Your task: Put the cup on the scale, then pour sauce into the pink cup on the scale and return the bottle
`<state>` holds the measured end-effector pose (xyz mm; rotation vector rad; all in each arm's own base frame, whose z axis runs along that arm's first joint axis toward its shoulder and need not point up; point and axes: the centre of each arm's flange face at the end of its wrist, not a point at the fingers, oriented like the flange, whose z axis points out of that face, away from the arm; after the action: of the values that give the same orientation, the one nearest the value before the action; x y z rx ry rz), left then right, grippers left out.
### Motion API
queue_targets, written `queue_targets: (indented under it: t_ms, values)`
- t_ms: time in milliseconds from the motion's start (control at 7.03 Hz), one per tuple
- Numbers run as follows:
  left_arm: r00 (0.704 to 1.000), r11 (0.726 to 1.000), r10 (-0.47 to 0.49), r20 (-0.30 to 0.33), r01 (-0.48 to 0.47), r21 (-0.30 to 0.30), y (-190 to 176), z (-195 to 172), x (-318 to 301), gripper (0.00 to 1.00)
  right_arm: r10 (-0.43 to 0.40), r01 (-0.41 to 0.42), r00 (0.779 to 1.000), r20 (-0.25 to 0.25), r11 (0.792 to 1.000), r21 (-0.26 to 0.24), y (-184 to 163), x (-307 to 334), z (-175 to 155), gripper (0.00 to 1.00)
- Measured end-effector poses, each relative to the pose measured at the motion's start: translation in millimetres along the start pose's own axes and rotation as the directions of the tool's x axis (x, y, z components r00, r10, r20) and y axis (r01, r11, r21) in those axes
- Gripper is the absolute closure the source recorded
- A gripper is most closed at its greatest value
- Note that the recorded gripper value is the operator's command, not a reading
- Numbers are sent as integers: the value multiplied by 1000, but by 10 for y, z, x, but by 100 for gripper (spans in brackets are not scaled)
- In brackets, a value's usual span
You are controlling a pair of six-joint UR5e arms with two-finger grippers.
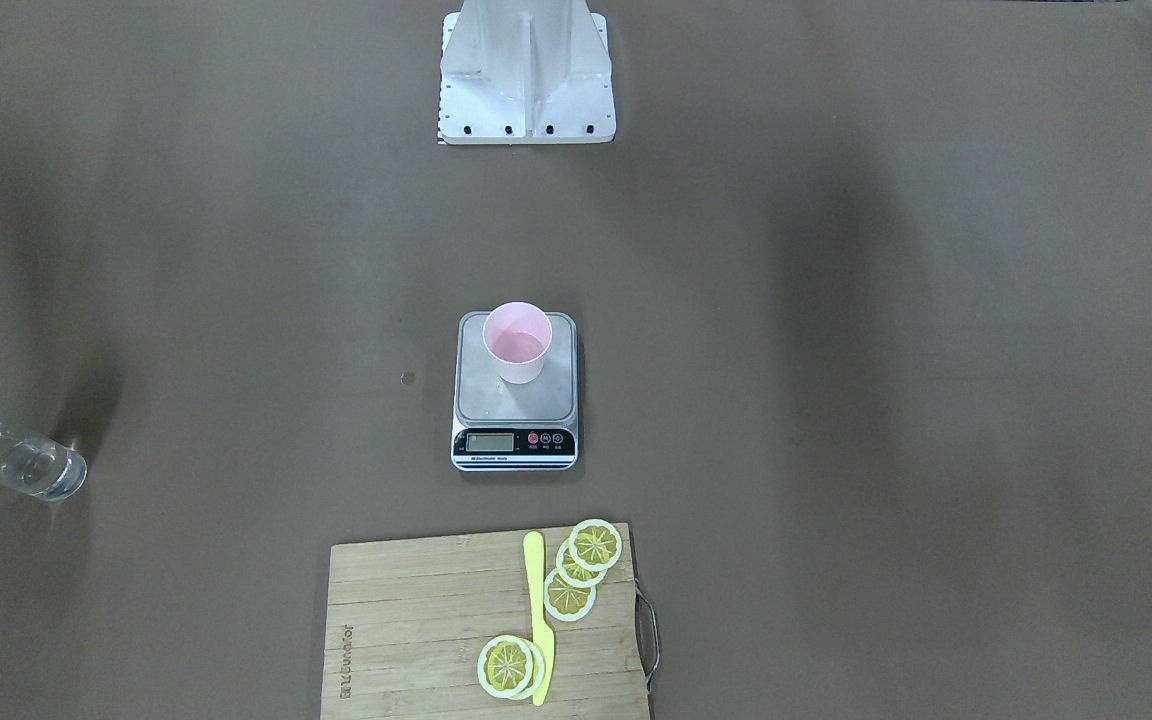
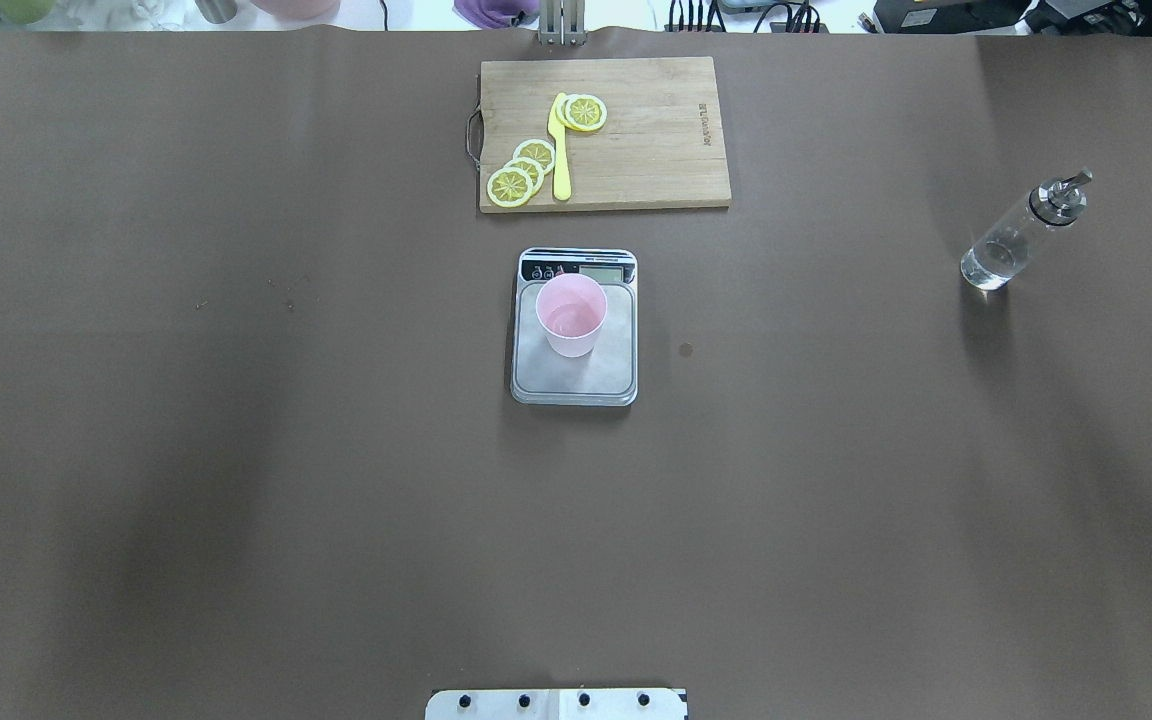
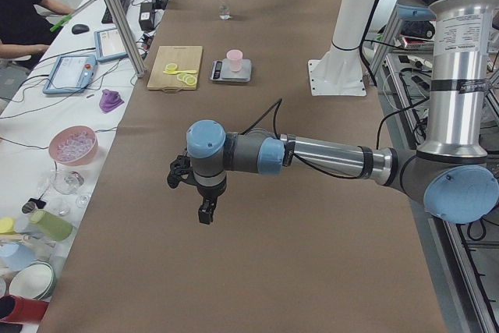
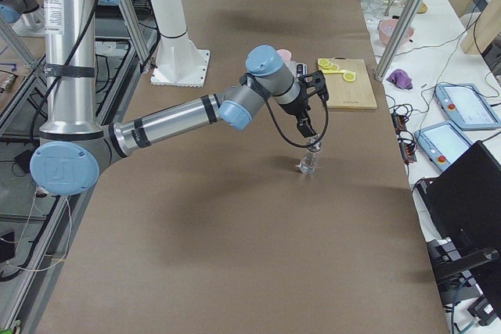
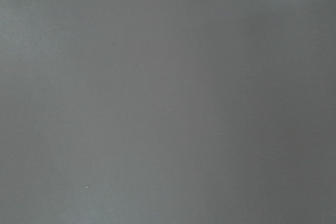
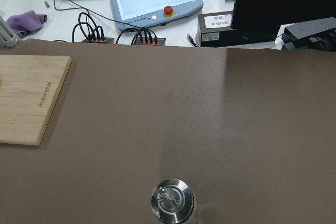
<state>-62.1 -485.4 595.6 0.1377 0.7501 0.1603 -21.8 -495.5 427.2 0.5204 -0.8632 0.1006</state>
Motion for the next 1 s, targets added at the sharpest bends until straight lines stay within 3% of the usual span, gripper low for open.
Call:
queue_targets:
  t_ms: [427,712,996]
  values:
    - [1000,1000,3,0,-3,2,-9,-10,6,2,64,-59,998,20,979,-195,-96,1128,364,0]
    - [1000,1000,2,1,-2,0,-1,-5,2,2,1,-12,999,-39,954,-301,152,1714,743,0]
    - [1000,1000,2,2,-2,-1,9,-3,0,2,-7,-43,992,-122,916,-399,262,1908,894,0]
